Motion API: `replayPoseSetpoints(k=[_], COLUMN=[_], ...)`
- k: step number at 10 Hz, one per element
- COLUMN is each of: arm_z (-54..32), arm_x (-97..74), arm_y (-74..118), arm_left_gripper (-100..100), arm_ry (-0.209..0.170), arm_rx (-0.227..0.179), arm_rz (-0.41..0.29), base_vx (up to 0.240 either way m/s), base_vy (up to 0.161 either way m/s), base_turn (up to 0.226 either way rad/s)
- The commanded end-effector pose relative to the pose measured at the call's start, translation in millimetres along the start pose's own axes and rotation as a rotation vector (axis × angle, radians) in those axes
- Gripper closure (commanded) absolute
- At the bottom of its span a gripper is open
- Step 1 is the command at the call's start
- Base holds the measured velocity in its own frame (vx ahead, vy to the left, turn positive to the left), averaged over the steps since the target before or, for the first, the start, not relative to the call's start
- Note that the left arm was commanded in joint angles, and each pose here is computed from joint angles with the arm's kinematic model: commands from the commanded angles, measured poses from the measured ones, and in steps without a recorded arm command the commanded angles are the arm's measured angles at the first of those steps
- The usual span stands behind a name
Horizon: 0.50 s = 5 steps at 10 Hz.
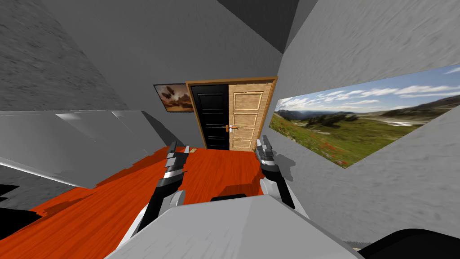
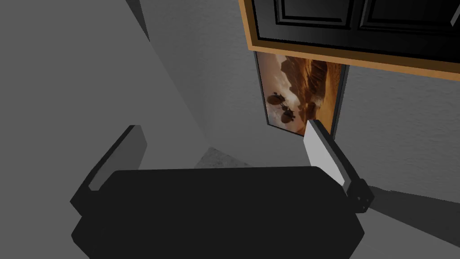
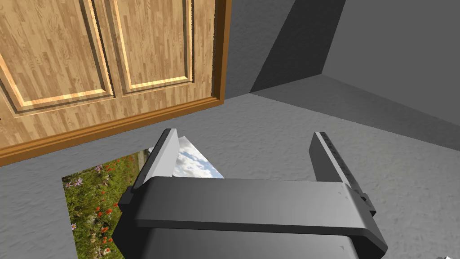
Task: Pull the door open
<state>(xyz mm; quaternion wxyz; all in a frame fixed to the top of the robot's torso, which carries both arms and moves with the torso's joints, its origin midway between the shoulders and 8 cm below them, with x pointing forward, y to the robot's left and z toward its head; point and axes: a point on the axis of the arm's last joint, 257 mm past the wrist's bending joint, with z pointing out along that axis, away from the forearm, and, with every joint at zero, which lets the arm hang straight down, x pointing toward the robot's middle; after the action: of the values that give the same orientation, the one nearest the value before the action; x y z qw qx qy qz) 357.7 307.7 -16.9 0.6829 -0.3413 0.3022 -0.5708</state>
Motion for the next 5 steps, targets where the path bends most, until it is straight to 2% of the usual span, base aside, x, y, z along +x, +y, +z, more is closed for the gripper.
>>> replayPoseSetpoints(k=[1, 3, 5], arm_z=[-0.1, -0.2, -0.6], arm_x=[0.5, 0.7, 0.7], arm_y=[11.7, 20.5, 37.1], arm_left_gripper=[-100, -100, -100], arm_ry=[0.008, 0.014, 0.023], arm_rx=[-0.02, -0.035, -0.064], arm_rz=[-0.004, -0.007, -0.012], base_vx=[0.037, 0.191, 0.173], base_vy=[-0.02, -0.03, -0.024], base_turn=[-0.058, -0.056, -0.068])
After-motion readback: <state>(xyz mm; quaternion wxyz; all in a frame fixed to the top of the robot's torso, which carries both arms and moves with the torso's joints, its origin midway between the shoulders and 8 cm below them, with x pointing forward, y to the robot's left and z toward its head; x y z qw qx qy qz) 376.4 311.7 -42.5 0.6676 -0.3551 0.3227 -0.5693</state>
